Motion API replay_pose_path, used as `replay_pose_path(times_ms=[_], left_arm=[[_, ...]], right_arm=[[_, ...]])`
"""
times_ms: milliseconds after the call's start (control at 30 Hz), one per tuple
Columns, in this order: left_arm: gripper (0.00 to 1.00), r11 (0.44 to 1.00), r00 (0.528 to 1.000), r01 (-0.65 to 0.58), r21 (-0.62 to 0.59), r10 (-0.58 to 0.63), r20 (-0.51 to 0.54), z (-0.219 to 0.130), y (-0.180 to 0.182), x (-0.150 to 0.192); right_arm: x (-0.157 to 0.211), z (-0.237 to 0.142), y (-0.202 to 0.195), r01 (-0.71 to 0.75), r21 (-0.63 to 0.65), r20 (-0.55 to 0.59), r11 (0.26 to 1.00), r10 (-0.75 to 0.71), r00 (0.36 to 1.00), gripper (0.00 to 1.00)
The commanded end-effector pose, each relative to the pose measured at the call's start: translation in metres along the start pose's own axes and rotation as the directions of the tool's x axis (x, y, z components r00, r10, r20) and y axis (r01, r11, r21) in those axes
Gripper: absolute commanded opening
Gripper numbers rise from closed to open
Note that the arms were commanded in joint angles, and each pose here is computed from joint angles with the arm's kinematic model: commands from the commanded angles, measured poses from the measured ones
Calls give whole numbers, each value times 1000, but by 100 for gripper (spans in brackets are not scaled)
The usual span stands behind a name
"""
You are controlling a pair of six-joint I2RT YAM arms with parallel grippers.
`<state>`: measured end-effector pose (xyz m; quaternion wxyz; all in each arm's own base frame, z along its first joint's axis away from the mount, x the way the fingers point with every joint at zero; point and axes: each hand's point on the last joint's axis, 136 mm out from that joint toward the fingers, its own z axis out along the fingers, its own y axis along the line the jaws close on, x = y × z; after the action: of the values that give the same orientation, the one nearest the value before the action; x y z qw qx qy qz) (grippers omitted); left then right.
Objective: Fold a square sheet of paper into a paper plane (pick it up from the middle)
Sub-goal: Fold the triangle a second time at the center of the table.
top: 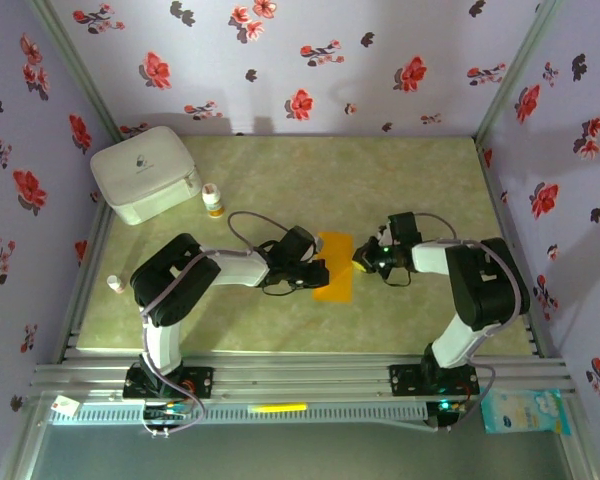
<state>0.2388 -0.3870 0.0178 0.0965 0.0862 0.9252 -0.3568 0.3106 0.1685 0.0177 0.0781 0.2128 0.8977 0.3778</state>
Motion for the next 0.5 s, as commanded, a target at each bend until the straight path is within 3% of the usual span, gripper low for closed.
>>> replay_pose_path(times_ms=[0, 200, 467], left_arm=[[0, 983, 987, 27, -184, -55, -152, 7, 56, 54], [0, 984, 988, 33, -177, -59, -146, 8, 53, 53], [0, 983, 987, 29, -181, -57, -151, 7, 54, 54]], right_arm=[[-13, -15, 9, 54, -18, 90, 998, -52, 995, 0], [8, -27, 40, 99, -126, 74, 987, -90, 993, 2], [55, 14, 41, 116, -92, -94, 989, -124, 988, 0]])
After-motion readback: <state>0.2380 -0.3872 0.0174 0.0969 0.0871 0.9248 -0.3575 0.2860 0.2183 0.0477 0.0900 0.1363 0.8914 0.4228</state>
